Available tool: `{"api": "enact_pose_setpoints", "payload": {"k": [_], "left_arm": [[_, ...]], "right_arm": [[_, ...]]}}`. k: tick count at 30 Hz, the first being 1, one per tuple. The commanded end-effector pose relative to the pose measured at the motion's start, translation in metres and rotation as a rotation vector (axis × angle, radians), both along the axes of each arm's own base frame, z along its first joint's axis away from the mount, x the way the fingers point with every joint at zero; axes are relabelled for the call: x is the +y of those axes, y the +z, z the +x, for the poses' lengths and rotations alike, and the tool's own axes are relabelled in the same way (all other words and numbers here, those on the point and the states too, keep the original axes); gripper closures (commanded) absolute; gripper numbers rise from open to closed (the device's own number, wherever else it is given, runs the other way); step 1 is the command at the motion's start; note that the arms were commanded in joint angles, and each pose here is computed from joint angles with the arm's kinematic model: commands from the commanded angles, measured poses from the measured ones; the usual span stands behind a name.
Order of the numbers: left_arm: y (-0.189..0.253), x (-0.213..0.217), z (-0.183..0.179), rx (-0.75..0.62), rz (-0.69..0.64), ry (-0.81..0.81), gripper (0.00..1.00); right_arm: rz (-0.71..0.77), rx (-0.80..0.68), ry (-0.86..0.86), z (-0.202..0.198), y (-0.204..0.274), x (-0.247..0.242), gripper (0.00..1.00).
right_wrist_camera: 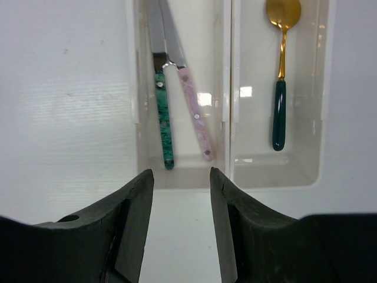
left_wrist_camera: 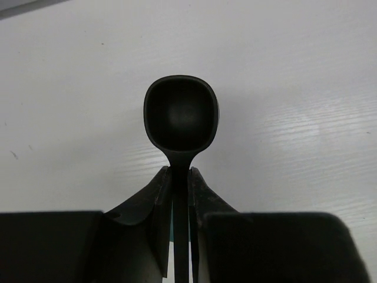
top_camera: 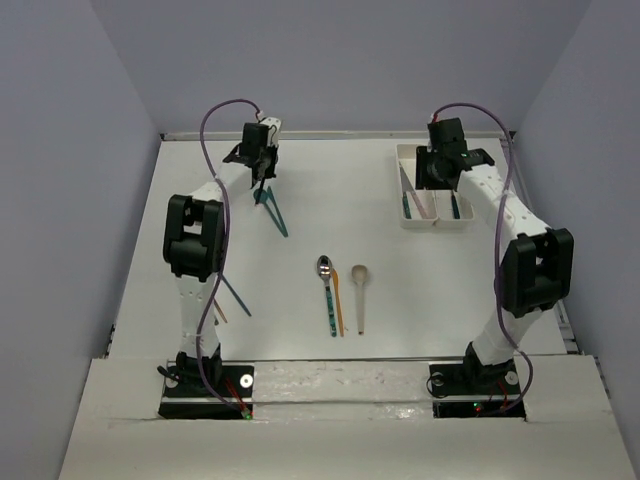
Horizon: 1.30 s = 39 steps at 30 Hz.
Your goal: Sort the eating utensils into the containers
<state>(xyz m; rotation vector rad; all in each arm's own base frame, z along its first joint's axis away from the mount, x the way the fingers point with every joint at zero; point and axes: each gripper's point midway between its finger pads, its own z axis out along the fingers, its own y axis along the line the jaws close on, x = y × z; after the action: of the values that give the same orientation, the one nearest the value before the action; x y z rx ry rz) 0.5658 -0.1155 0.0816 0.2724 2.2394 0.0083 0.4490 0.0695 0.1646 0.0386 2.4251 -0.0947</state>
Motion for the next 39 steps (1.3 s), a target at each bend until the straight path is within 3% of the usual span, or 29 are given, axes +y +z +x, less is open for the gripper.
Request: {"api": "enact_pose_setpoints", "payload": {"k": [1, 6, 11, 18, 29, 39], "left_arm": [[0.093, -0.001, 0.005, -0.177, -0.106, 0.006, 1.00], [0.117, -0.011, -0.003, -0.197, -0.178, -0.036, 1.00], [0.153, -0.023, -0.020, -0.230, -0.287, -0.062, 1.00], [0.212, -0.028, -0.051, -0.312, -0.377, -0.094, 1.00], [0.234, -0.029, -0.081, -0.364, -0.451, -0.106, 1.00], [0.235, -0.032, -0.091, -0.371, -0.499, -0.104, 1.00]], "right_arm": [[0.156, -0.241, 0.079, 0.009, 0.066, 0.027, 0.51], [0.326, -0.377, 0.190, -0.004, 0.109, 0.056, 0.52], [0.586, -0.543, 0.418, -0.026, 0.162, 0.115, 0.50], [0.707, -0.640, 0.628, -0.041, 0.197, 0.226, 0.43], [0.919, -0.578, 0.768, -0.035, 0.172, 0.355, 0.40], [1.019, -0.492, 0.774, -0.022, 0.139, 0.394, 0.46]]}}
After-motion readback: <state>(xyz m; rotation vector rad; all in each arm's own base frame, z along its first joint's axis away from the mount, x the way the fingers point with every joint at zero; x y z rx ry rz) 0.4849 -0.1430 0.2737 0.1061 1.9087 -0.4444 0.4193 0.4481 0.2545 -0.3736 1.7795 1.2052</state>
